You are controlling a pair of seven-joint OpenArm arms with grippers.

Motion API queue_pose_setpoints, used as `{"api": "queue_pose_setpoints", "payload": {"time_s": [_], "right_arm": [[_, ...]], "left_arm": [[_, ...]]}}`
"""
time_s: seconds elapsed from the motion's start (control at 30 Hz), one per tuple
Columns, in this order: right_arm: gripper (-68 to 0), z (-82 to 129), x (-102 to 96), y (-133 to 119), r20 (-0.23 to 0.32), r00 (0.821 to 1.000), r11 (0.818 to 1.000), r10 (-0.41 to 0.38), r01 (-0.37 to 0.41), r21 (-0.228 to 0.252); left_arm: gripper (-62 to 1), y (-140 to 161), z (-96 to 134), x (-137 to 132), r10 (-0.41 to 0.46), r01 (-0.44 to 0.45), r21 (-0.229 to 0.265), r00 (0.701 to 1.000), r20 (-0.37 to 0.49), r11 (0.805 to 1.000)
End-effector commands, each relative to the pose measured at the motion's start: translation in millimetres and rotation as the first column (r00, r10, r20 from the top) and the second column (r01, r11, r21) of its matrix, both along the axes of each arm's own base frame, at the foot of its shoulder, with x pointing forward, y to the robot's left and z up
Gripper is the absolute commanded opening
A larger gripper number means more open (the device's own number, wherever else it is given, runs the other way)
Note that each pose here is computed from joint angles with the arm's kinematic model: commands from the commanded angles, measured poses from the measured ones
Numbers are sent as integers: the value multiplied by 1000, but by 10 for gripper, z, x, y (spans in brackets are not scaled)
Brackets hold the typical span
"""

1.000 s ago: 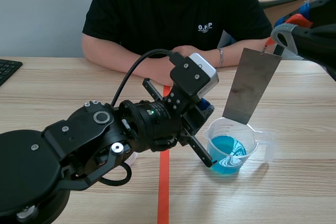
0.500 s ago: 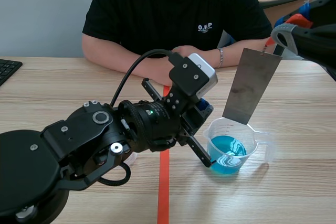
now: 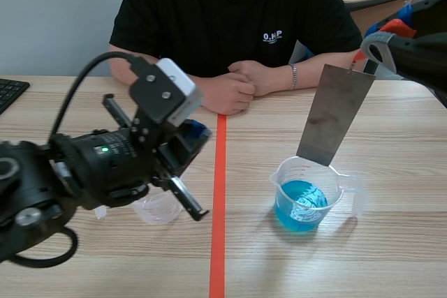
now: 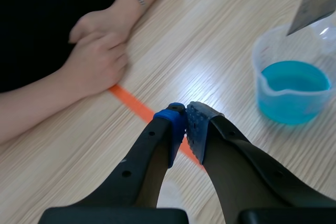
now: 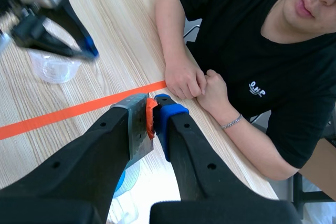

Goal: Do the redox reaction experiment.
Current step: 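Raise the plate and point at it, then lower the plate into the blue solution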

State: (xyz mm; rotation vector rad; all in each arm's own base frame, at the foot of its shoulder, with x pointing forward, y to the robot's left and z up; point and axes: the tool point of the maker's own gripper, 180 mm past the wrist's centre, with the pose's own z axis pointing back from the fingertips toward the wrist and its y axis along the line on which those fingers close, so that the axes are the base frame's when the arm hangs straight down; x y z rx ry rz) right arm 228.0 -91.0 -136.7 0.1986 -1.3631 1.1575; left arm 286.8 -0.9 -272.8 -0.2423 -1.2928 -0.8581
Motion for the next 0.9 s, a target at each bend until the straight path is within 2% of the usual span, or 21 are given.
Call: {"api": "queue_pose_setpoints", "payload": {"time_s": [0.0,0.1,0.2,0.33,0.43,0.6,0.77,0.87], "right_arm": [[-660,62,-12,27,18,1000,1000,18,-18,4],[-660,62,-12,27,18,1000,1000,18,-18,4],[-660,62,-12,27,18,1000,1000,17,-18,4],[-660,62,-12,27,18,1000,1000,17,-18,4],[-660,62,-12,27,18,1000,1000,17,-18,4],[-660,62,-12,27,18,1000,1000,17,-18,4],[-660,59,-9,23,17,1000,1000,16,-17,5],[-660,49,1,8,13,1000,1000,14,-14,14]], "left_arm": [[-560,195,-8,-70,38,-38,16,999,1,999],[-560,579,-50,-203,121,-121,59,993,-2,991],[-560,972,-134,-364,209,-206,111,978,-12,972],[-560,1470,-293,-604,339,-324,196,940,-44,925],[-560,1745,-395,-825,401,-372,255,913,-72,893],[-560,2016,-551,-1227,484,-424,309,861,-153,851],[-560,2162,-668,-1577,560,-472,352,800,-213,808],[-560,2193,-719,-1747,594,-494,365,766,-247,789]]}}
